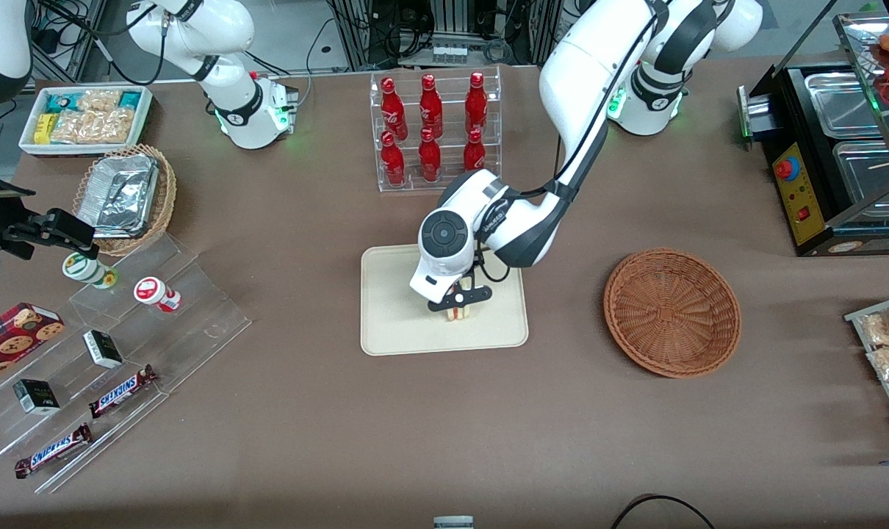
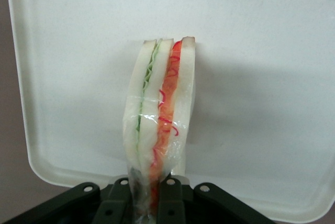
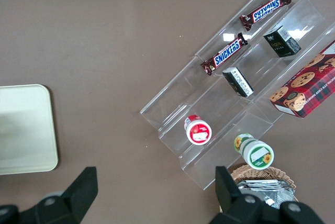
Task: Place sandwich from basket to tray
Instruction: 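Lower the sandwich onto the tray and open the left gripper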
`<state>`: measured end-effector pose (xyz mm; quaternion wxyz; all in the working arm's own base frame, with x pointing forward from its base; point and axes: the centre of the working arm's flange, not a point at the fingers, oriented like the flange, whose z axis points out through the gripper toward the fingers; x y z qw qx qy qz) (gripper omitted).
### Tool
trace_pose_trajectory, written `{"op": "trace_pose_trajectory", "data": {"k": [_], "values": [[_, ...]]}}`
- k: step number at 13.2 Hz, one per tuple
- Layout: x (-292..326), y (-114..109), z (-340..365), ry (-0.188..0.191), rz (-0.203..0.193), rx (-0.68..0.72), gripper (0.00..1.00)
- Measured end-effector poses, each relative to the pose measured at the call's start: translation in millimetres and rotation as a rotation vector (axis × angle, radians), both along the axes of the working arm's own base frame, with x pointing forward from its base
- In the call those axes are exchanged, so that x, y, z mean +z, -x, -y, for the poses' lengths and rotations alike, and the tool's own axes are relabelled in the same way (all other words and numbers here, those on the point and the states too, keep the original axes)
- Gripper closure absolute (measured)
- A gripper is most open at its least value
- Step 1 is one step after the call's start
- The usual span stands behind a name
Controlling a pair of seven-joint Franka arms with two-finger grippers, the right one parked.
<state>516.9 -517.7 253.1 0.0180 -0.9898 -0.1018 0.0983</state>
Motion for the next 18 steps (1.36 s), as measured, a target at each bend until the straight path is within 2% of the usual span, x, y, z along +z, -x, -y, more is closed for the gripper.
{"op": "trace_pose_trajectory", "data": {"k": [5, 8, 12, 14, 18], "values": [[-2, -5, 1, -0.001, 0.011, 0.001, 0.85], [-9, -4, 1, -0.013, 0.007, 0.037, 0.85], [-19, -6, 3, -0.007, 0.020, 0.073, 0.85], [-18, -7, 3, -0.005, 0.022, 0.074, 0.70], [-8, -11, 5, 0.008, 0.038, 0.077, 0.28]]}}
